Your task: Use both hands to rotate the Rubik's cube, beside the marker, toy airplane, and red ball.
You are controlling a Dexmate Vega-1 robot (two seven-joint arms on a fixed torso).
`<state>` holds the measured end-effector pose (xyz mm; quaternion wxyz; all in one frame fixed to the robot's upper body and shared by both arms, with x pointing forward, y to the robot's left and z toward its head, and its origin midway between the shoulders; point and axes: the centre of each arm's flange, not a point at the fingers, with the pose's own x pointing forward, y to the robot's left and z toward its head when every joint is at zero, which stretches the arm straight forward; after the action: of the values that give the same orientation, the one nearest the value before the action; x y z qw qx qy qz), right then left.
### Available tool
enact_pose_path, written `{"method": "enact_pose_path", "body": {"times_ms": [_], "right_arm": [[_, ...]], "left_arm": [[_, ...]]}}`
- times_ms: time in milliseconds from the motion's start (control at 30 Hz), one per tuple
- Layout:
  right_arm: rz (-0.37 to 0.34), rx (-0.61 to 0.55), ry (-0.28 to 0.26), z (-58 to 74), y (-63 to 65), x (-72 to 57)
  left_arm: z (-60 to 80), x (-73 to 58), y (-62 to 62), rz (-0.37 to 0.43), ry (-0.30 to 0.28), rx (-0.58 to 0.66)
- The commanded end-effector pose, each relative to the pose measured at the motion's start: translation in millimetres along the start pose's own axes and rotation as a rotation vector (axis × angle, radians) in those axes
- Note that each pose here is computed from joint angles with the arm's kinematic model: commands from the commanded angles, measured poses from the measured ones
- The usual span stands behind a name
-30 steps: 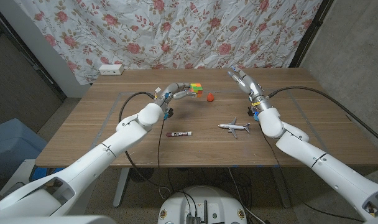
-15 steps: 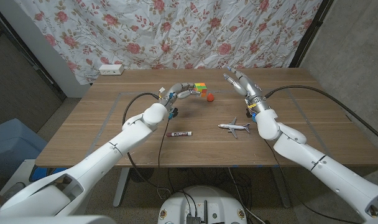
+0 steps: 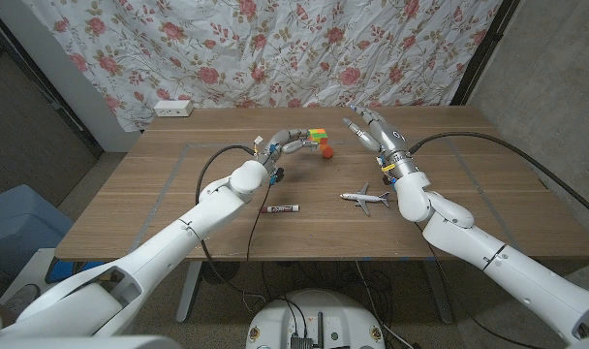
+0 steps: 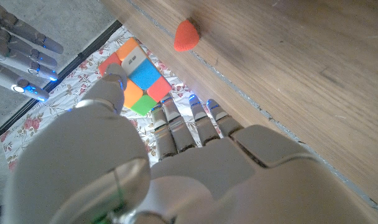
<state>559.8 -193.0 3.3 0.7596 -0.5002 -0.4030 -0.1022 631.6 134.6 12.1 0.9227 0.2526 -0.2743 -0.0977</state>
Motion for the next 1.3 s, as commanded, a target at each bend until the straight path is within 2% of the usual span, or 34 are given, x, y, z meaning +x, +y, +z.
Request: {"method": "enact_pose_path", "body": {"times_ms": [33, 567, 1300], "right_arm": [[0.0, -0.087, -0.009, 6.0, 0.9, 0.1], [0.049, -0.131, -0.017, 11.0, 5.9, 1.7], [0.086, -0.161, -0.022, 24.9, 14.0, -1.4]], "left_arm": [[5.2, 7.2, -8.3, 0.012, -0.009, -0.016], [7.9, 9.8, -18.2, 0.027, -0.016, -0.047], [10.1, 12.6, -29.7, 0.028, -0.02, -0.081]]}}
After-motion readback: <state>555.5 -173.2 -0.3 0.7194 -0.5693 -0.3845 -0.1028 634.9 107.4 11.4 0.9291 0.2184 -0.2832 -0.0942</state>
